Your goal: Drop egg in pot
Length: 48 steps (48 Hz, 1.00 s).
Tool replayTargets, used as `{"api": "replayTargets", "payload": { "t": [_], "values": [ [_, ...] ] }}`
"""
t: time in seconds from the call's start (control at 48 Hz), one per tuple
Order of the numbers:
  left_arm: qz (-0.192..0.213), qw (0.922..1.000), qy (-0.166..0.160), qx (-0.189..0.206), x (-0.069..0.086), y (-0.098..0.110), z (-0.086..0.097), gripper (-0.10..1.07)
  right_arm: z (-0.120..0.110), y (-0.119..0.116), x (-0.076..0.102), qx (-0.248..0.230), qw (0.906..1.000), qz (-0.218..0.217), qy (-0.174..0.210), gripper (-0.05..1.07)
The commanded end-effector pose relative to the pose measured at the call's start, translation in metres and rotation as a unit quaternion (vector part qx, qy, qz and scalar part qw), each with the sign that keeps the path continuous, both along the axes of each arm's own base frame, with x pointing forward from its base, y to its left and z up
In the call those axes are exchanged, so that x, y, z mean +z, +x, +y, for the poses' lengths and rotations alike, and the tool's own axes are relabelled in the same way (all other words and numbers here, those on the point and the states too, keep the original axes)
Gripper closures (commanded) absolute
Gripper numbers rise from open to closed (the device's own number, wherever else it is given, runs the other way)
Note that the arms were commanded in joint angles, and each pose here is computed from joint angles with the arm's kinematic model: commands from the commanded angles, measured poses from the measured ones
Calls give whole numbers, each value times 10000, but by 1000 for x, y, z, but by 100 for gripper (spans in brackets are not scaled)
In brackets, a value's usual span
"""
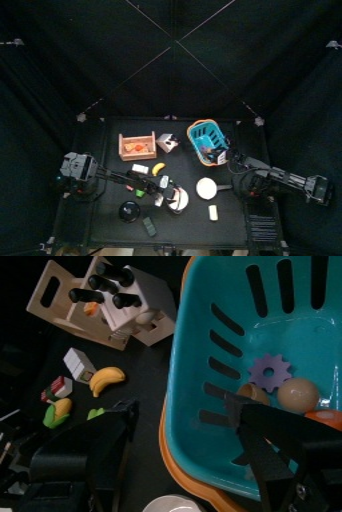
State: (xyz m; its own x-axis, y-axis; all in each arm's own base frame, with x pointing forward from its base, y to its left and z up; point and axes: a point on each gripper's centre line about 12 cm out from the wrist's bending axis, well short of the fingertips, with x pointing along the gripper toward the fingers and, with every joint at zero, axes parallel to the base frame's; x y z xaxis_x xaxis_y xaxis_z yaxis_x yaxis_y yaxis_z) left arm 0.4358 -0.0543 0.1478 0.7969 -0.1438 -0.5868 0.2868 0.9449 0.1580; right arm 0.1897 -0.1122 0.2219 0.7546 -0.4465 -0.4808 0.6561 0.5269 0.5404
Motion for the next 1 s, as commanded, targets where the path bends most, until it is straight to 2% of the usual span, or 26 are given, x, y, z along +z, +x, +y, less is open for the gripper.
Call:
{"api": "replayTargets", "payload": {
  "t": [0.0,0.75,0.979],
  "values": [
    [-202,9998,-38,-2,15,5,-1,2,-1,3,8,19,9999,-116,-76,4],
    [-140,9999,37,82,19,3,1,2,3,7,11,137,9998,-133,-92,4],
    [-155,9997,-40,174,24,2,2,2,5,8,12,194,9996,-150,-109,4]
  ]
}}
